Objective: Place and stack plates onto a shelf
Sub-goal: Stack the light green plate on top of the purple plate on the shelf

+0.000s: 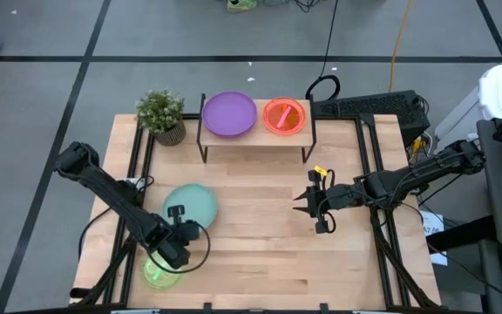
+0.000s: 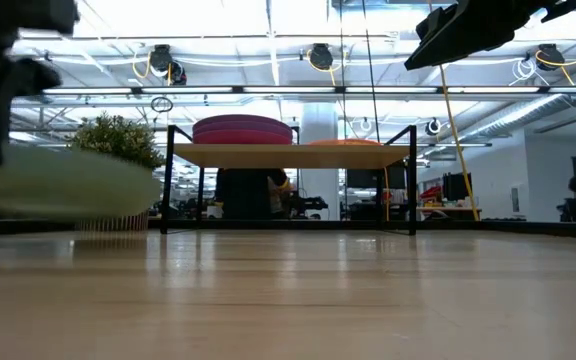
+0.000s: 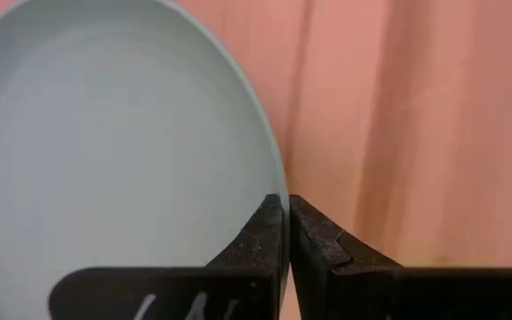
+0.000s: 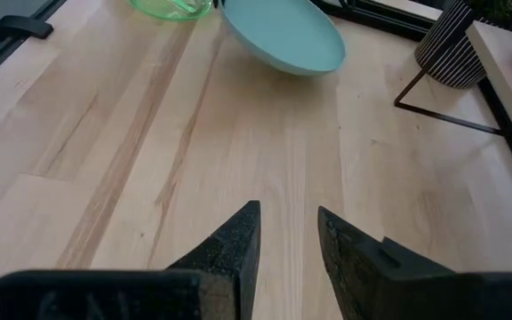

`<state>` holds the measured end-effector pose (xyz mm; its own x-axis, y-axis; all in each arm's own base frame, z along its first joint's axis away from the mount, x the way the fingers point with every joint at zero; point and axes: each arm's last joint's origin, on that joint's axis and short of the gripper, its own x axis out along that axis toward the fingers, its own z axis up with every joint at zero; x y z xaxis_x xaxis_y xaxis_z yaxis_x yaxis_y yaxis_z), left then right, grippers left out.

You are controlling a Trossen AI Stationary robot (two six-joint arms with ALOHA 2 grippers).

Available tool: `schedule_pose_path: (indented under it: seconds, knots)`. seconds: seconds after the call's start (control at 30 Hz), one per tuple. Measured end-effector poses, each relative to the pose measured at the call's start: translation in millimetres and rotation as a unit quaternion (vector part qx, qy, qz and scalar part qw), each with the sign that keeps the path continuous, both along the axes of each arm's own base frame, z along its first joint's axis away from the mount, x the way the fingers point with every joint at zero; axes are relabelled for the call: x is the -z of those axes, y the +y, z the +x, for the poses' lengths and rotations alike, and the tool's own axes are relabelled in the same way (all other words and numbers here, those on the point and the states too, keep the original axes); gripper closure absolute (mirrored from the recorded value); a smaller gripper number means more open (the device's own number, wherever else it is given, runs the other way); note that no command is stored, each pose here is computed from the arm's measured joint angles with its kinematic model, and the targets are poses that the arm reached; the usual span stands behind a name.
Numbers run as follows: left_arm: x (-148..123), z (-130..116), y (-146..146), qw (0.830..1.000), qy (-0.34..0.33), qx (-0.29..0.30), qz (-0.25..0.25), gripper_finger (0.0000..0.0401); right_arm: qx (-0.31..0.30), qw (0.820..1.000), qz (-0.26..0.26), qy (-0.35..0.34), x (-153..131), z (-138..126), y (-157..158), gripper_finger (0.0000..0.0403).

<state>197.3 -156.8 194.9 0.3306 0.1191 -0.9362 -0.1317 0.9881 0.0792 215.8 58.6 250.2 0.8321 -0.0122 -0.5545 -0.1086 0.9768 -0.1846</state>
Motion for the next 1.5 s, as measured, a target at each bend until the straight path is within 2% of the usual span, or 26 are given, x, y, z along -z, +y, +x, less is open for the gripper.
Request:
schedule_pose_path:
  seconds: [0.13,0.3,0.6,1.1,1.33,1.5]
  knots:
    - [-19,9,-6,0.999,-0.030,0.044,0.012,0.0393,0.001,1.000,0.001,0.000,0,0,0,0.0303]
    - [-39,15,-7,0.994,-0.034,0.092,0.040,0.0393,0.002,1.000,0.003,0.000,0,0,0,0.0303]
    - [-72,37,12,0.984,-0.046,0.141,0.094,0.0393,0.002,1.000,0.003,0.000,0,0,0,0.0303]
    - [-131,85,92,0.965,-0.078,0.172,0.184,0.0393,0.002,1.000,0.003,0.000,0,0,0,0.0303]
    - [-148,94,140,0.962,-0.073,0.146,0.218,0.0393,0.002,1.000,0.003,0.000,0,0,0,0.0303]
    - [-147,95,176,0.969,-0.059,0.132,0.200,0.0393,0.002,1.000,0.003,0.000,0,0,0,0.0303]
